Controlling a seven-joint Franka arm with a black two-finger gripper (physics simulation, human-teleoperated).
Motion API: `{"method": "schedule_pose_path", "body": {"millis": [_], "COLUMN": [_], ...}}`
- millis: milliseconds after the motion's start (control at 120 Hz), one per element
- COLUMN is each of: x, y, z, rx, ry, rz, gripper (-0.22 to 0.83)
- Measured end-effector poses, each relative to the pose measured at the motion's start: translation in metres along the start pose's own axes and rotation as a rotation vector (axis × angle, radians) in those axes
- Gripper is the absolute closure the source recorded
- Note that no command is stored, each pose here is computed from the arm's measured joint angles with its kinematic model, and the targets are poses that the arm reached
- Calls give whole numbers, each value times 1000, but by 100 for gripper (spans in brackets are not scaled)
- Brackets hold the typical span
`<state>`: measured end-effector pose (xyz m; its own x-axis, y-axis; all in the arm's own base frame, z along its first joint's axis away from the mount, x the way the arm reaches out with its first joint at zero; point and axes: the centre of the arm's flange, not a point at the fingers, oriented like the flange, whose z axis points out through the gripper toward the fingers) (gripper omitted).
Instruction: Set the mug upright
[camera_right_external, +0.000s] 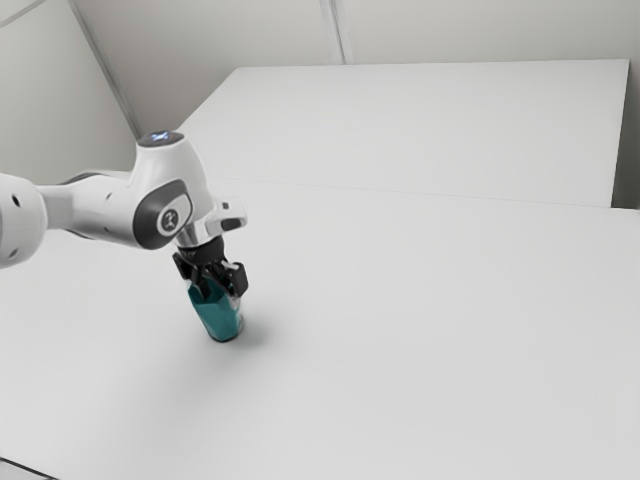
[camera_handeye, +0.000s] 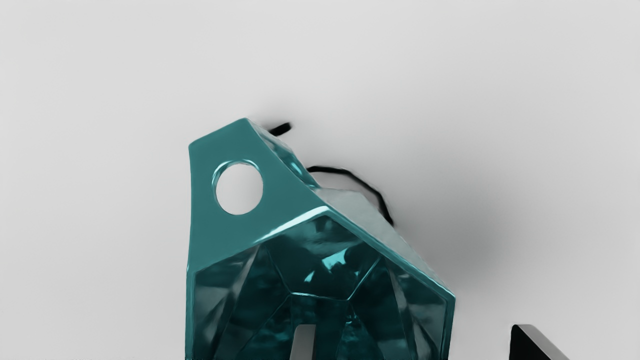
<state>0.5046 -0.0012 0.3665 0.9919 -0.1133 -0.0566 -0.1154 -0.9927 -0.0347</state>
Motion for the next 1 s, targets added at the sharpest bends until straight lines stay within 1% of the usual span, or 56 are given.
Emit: {"method": "schedule_pose_path", "body": {"millis": [125, 250, 433, 592, 658, 750, 1000], "x": [1, 15, 44, 79, 88, 88, 84], "y": [3, 3, 11, 14, 1, -16, -14], "z": [-25, -75, -147, -201, -211, -217, -215], "rx": [2, 2, -16, -27, -29, -25, -33], "ry": [23, 52, 87, 122, 123, 110, 68], "rz": [-12, -25, -25, -7, -17, -31, 0], "gripper": [12, 7, 3, 1, 1, 1, 0]}}
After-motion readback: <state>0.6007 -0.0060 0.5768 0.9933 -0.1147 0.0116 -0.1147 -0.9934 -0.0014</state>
